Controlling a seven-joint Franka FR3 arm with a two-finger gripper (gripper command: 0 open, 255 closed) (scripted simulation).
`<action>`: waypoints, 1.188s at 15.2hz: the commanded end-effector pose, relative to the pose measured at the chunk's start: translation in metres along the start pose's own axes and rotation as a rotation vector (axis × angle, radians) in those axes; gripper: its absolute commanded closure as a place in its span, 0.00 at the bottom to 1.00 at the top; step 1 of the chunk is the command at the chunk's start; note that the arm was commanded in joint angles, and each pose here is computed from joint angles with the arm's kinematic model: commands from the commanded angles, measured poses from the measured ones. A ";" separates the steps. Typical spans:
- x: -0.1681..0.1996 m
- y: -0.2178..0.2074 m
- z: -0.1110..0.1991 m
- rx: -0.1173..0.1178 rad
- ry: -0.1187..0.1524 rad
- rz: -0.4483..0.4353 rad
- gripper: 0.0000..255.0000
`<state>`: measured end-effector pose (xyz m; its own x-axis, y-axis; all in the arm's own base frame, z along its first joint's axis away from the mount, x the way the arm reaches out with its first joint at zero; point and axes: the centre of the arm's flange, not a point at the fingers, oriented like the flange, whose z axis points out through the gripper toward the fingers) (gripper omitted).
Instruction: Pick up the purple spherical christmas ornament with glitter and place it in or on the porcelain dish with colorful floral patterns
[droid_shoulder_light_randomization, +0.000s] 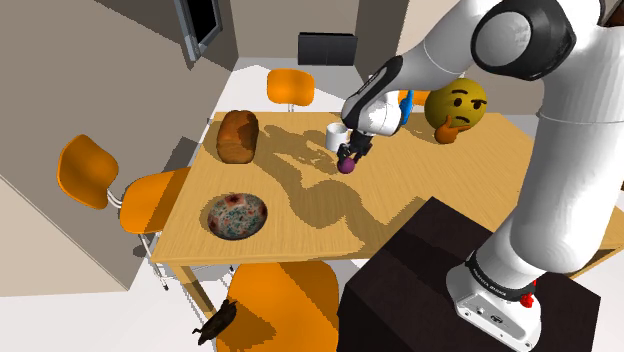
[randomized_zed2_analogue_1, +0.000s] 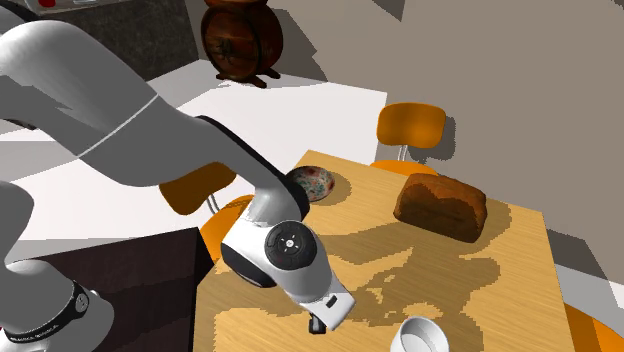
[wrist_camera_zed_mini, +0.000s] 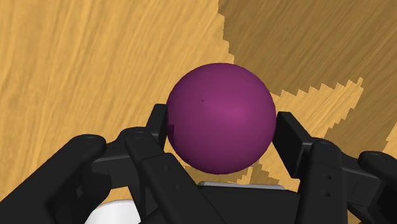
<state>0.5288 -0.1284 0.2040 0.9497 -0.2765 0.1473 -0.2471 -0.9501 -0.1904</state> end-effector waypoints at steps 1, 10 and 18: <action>0.001 -0.002 -0.011 0.000 0.000 0.000 1.00; 0.008 -0.011 -0.057 0.000 0.000 0.000 1.00; 0.001 -0.078 -0.060 0.000 0.000 0.000 1.00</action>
<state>0.5353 -0.0783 0.2733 0.9501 -0.2754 0.1466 -0.2461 -0.9504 -0.1904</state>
